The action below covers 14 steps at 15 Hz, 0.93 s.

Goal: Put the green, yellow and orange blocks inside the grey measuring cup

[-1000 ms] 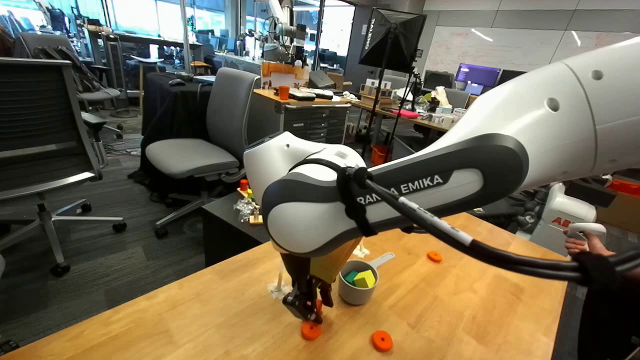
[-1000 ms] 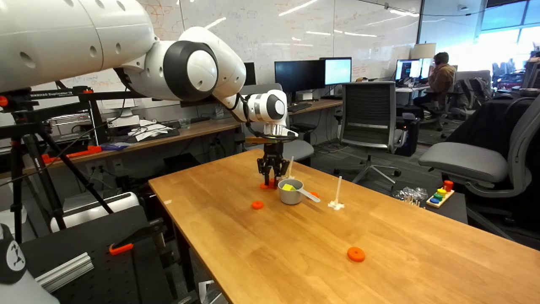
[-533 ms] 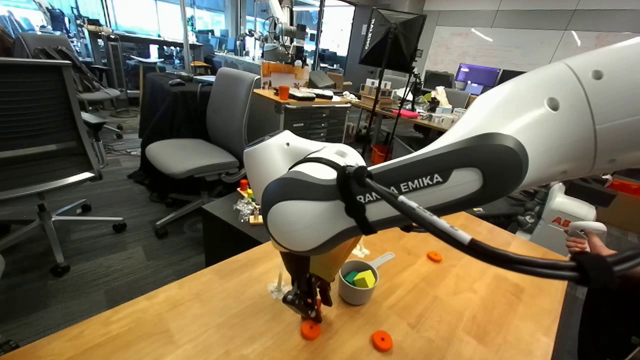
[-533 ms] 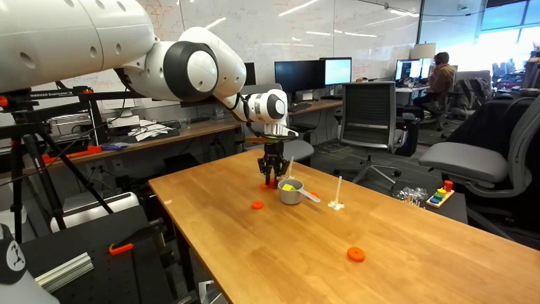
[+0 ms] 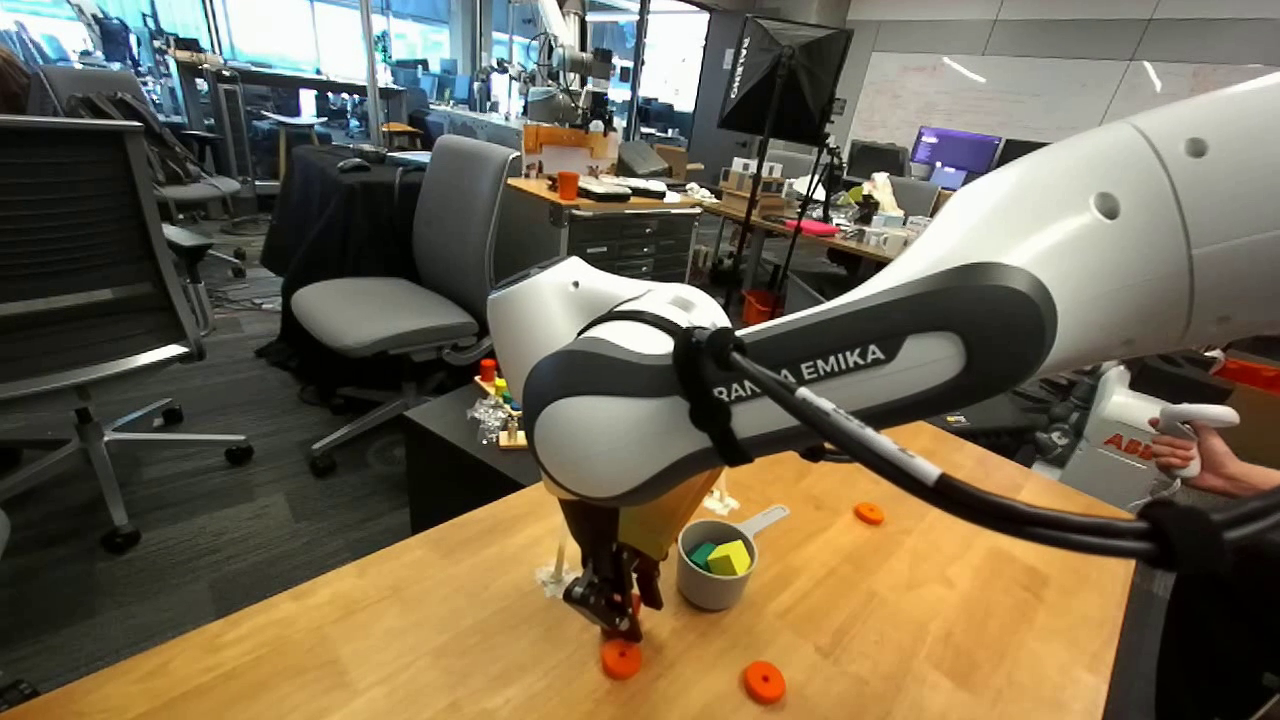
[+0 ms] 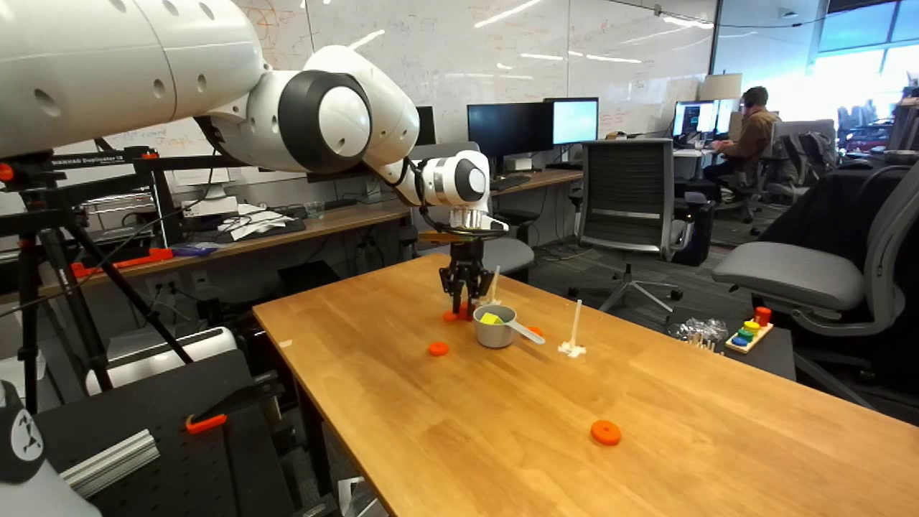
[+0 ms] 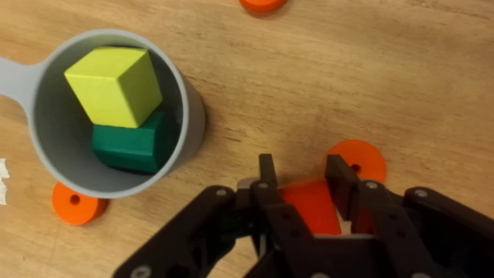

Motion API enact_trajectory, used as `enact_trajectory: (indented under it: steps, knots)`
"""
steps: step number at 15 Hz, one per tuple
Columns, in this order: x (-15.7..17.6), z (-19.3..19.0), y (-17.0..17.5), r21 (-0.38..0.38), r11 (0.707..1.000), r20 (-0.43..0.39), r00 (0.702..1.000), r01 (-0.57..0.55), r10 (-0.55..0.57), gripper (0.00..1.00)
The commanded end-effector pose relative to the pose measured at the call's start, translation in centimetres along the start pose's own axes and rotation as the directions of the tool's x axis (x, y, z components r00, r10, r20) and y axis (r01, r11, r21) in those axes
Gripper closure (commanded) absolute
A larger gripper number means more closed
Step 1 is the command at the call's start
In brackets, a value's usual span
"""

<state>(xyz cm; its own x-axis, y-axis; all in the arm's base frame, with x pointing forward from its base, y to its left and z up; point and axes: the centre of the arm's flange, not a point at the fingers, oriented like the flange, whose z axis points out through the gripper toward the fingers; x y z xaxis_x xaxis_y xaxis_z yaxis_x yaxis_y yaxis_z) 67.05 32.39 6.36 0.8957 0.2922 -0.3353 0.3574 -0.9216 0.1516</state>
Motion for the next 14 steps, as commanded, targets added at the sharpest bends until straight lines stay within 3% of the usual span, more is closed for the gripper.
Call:
enact_trajectory:
  steps: [1, 6, 9, 14]
  knots:
    - [0.5, -3.0, -0.2, -0.019, 1.000, -0.022, 1.000, 0.000, 0.000, 0.87]
    - [-1.7, -7.7, 0.2, -0.035, 0.999, -0.082, 0.997, -0.007, 0.004, 0.87]
    - [-3.7, -10.5, 2.2, -0.039, 0.998, -0.107, 0.993, -0.050, 0.046, 0.87]
    - [-7.9, -10.7, 6.8, -0.039, 0.990, -0.081, 0.988, -0.139, 0.135, 0.87]
